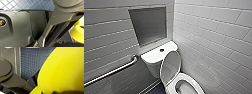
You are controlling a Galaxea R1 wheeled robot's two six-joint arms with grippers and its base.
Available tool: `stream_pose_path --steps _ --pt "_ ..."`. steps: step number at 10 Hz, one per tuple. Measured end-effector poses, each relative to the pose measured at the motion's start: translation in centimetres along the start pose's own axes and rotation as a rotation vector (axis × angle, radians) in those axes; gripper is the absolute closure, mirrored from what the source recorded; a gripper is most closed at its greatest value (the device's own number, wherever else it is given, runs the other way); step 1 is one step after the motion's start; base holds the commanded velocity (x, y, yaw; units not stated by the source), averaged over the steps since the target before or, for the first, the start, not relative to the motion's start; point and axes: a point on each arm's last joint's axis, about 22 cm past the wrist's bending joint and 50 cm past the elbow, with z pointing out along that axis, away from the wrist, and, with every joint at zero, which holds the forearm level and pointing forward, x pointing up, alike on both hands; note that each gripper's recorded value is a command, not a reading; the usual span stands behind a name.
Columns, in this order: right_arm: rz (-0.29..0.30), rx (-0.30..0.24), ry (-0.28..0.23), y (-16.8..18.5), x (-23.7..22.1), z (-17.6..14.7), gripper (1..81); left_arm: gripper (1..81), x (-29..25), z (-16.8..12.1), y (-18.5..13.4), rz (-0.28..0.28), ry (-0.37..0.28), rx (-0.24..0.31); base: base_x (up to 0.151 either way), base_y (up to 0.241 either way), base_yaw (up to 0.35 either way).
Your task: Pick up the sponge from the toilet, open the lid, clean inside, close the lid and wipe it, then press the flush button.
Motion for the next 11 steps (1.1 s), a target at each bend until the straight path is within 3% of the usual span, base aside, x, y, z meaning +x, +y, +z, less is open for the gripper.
stream_pose_path --steps 3,5,7,9,11 --pt "-0.073 0.062 0.069 -3.3 6.0 -3.6 81.1 1.0 -3.9 1.0 -1.3 -0.032 -0.038 0.008 0.000 0.000 0.000" --pt "-0.116 0.148 0.109 -8.3 10.3 -4.7 81.1 1.0 -5.1 2.2 -3.3 -0.066 -0.022 -0.017 0.000 0.000 0.000" --pt "-0.171 0.230 0.163 -13.3 14.9 -5.0 81.1 1.0 -6.2 3.2 -6.4 -0.092 -0.007 -0.005 0.000 0.000 0.000" --pt "-0.230 0.292 0.214 -17.8 19.9 -5.7 81.1 1.0 -6.6 5.7 -6.1 -0.102 0.005 -0.028 0.000 0.000 0.000" --pt "-0.268 0.328 0.229 -21.5 23.3 -5.4 81.1 1.0 -7.8 8.0 -4.6 -0.115 0.001 -0.059 0.000 0.000 0.000"
